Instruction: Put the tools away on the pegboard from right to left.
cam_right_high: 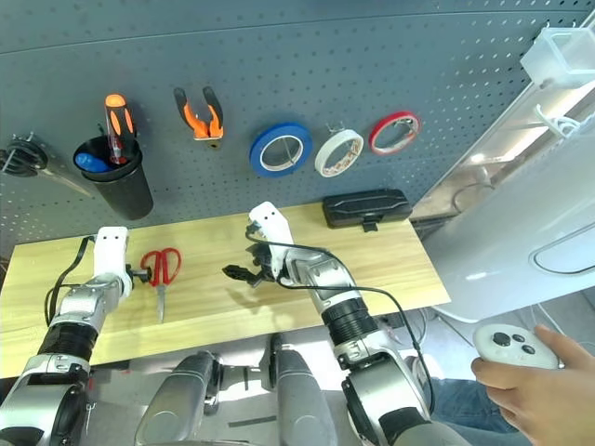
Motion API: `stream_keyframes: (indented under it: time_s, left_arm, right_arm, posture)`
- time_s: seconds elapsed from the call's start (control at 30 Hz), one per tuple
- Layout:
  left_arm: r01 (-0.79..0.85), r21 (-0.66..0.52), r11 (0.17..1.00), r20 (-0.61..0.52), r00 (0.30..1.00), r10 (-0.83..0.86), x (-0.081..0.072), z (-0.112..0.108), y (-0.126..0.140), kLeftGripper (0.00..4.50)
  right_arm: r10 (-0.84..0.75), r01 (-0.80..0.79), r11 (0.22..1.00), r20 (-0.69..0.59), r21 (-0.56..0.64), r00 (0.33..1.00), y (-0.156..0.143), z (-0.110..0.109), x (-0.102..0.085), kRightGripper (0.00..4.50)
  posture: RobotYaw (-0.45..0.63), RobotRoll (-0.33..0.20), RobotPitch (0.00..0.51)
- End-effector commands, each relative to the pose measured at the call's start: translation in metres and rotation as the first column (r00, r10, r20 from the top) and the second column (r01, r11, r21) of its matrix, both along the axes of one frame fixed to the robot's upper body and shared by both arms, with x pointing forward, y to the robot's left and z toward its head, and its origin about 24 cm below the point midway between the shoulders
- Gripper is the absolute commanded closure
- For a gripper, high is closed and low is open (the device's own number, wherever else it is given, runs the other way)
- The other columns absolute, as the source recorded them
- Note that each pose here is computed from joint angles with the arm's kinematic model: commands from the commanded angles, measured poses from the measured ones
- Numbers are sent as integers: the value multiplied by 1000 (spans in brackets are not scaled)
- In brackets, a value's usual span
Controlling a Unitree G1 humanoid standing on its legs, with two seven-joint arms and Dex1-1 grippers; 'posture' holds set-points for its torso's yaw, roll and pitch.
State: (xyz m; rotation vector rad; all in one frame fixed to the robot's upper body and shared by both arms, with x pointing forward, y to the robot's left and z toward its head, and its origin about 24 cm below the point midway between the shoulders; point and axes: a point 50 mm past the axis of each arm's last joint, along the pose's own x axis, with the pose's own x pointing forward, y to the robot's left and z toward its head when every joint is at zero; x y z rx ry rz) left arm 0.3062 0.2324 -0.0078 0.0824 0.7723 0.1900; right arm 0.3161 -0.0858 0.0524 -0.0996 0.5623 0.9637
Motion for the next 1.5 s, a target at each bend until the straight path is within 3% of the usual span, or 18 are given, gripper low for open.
stream_keyframes:
  time_s: [0.03, 0.17, 0.23, 0.3, 0.37, 0.43, 0.47, 0.57, 0.9, 1.07, 1.17, 1.33, 1.5]
  left_arm:
    - [4, -22, 1000, -85, 996, -6, -10, -18, -2, 430]
    - [63, -40, 997, -112, 991, -67, -13, -25, -8, 1495]
    - [73, -32, 997, -66, 995, -75, -11, -20, -8, 1863]
    - [78, -22, 997, -31, 996, -79, -11, -16, -6, 2566]
    - [81, -15, 997, -11, 997, -82, -13, -14, -3, 3109]
    - [75, -7, 997, 30, 997, -75, -16, -9, 1, 3377]
    - [73, -5, 997, 45, 996, -72, -17, -7, 2, 3830]
    - [61, 63, 996, 147, 987, -70, -23, 4, 15, 4400]
    - [-6, 6, 1000, 184, 983, 5, -59, 10, 32, 4400]
    - [74, -19, 997, 215, 974, -68, -58, 18, 25, 4400]
    - [112, -20, 994, 255, 961, -103, -44, 28, 24, 3824]
    - [180, 15, 983, 238, 955, -179, -23, 29, 22, 2130]
    - [239, 57, 969, 145, 959, -245, -4, 17, 17, 421]
  right_arm:
    - [11, -11, 1000, -5, -8, 1000, 4, -1, -2, 0]
    - [18, -18, 1000, 9, -1, 1000, 7, 3, -1, 0]
    - [21, -21, 1000, 24, 3, 999, 8, 6, 1, 0]
    - [23, -24, 1000, 38, 6, 999, 8, 10, 4, 0]
    - [26, -26, 1000, 49, 11, 998, 9, 12, 5, 0]
    - [27, -29, 999, 62, 19, 998, 10, 16, 7, 0]
    - [28, -30, 999, 65, 21, 997, 10, 17, 7, 0]
    - [38, -40, 999, 85, 23, 996, 12, 20, 9, 0]
    - [53, -57, 998, 114, 36, 992, 16, 26, 14, 0]
    - [52, -56, 998, 109, 31, 993, 14, 23, 14, 0]
    - [49, -52, 998, 102, 30, 994, 13, 21, 13, 0]
    - [49, -52, 998, 95, 27, 994, 12, 18, 12, 0]
    - [43, -46, 999, 88, 28, 995, 12, 18, 10, 0]
  posture:
    - [27, 0, 267]
    - [27, 0, 265]
    - [30, 0, 258]
    - [32, 0, 255]
    - [35, 0, 252]
    - [40, 0, 249]
    - [42, 0, 248]
    - [50, 0, 243]
    - [77, 0, 232]
    - [82, 0, 233]
    - [81, 0, 237]
    - [74, 0, 245]
    - [51, 0, 255]
